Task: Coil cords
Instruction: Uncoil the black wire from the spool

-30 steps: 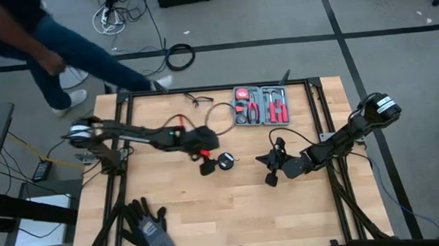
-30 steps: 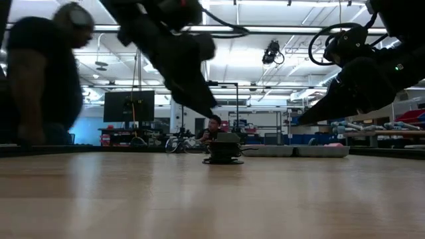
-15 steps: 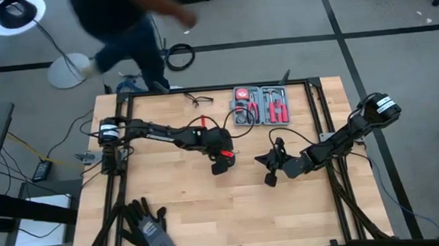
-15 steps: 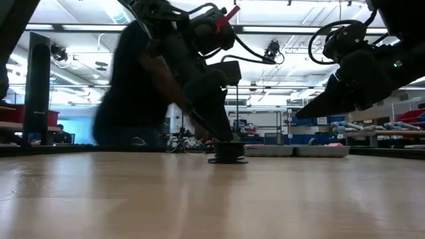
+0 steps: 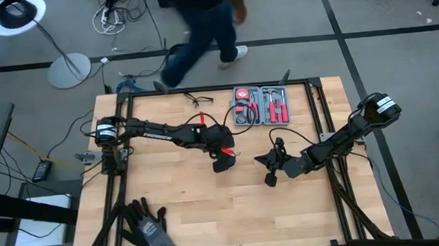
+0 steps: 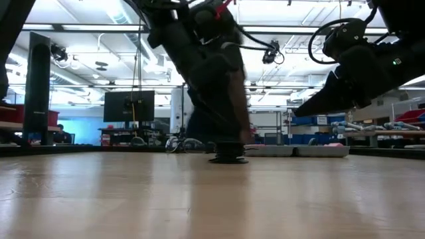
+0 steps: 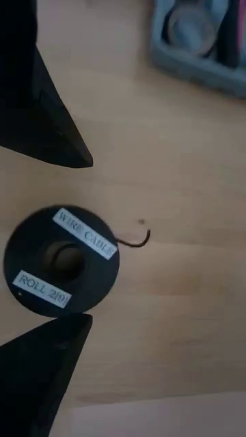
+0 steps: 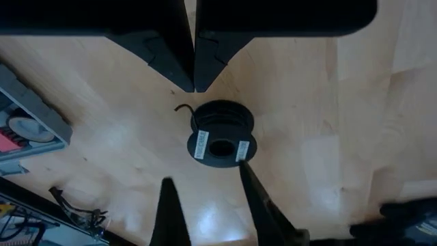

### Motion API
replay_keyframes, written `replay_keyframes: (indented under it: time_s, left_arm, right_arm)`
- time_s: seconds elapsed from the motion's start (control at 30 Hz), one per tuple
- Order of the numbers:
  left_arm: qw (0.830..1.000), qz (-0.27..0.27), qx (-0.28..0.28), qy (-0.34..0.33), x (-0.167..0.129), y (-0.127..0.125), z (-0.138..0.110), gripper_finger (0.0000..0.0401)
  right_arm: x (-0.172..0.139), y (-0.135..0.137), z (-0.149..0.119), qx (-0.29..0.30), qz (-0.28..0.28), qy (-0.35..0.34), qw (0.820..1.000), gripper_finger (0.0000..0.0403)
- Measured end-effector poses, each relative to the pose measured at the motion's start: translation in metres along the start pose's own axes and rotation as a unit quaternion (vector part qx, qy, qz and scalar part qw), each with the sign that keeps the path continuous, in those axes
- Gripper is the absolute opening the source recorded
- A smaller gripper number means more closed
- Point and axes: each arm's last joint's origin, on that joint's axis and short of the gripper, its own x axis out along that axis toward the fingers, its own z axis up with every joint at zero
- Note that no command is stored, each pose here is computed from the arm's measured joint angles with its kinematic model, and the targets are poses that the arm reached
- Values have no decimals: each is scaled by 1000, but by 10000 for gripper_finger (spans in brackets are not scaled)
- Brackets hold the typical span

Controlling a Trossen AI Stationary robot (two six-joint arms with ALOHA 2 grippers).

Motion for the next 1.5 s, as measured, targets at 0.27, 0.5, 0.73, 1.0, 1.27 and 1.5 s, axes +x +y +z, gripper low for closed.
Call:
replay_keyframes:
  time_s: [0.27, 0.5, 0.73, 1.0, 1.27, 1.5]
  left_arm:
    - [999, 34, -3, 9, -1, 12, -1, 367]
    - [999, 32, -6, 14, 3, 11, -9, 367]
    - [999, 32, -14, 12, 5, 11, -12, 367]
    - [999, 29, -10, 12, 5, 7, -13, 367]
    - [999, 29, -10, 18, 16, 7, -16, 367]
    - [999, 35, -10, 2, 17, 6, -13, 367]
  right_arm:
    - [0, 0, 1, 8, 1, -3, 1000, 8]
    - [0, 2, 4, 23, 7, -18, 1000, 7]
    - [2, 0, 12, 44, 7, -44, 998, 8]
    - [5, -3, 16, 37, 0, -58, 998, 8]
    - [6, -4, 21, 52, 1, -73, 996, 8]
    - [9, -7, 18, 24, -11, -61, 998, 8]
